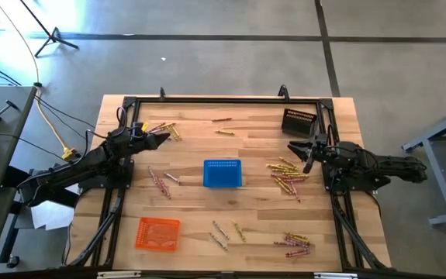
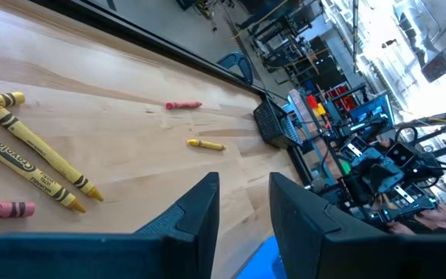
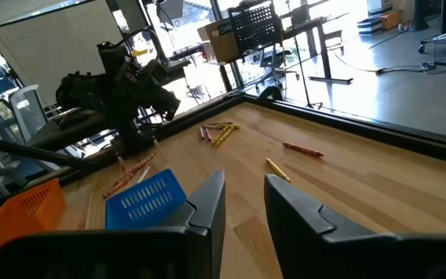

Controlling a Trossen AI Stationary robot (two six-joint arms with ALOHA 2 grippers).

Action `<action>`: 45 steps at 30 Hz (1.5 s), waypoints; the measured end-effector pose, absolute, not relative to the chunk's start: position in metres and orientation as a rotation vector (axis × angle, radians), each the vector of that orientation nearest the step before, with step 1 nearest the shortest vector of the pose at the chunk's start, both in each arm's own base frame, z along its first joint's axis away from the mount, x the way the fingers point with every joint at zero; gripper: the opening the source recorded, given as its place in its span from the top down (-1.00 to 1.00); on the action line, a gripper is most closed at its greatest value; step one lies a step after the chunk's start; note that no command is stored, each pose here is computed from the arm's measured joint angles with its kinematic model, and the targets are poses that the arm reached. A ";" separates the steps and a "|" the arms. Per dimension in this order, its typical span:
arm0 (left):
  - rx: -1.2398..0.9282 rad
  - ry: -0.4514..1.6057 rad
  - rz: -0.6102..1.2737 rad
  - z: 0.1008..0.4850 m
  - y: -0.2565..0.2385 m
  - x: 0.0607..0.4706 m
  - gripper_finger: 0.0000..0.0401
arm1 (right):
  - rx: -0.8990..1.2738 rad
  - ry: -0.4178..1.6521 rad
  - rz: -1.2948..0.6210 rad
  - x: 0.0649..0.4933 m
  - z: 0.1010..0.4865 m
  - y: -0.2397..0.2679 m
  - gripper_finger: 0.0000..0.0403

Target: Sort crayons

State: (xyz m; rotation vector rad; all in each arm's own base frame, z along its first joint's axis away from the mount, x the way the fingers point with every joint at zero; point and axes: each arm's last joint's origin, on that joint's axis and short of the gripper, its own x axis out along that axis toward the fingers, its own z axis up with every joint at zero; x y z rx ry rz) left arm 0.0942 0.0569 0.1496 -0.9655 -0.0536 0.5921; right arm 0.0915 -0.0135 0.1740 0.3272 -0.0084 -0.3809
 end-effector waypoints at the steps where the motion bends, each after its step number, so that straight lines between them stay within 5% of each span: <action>1: -0.965 -0.053 0.592 0.150 0.057 0.094 0.50 | 0.327 -0.008 -0.381 0.092 0.174 -0.014 0.62; 24: -0.965 -0.053 0.592 0.150 0.057 0.094 0.50 | 0.326 -0.034 -0.440 0.091 0.175 -0.015 0.62; 35: -0.965 -0.053 0.592 0.150 0.057 0.094 0.49 | 0.504 -0.077 -0.427 0.091 0.176 -0.015 0.62; 45: -0.965 -0.053 0.592 0.150 0.057 0.094 0.50 | 0.601 0.040 -0.220 0.094 0.181 -0.009 0.62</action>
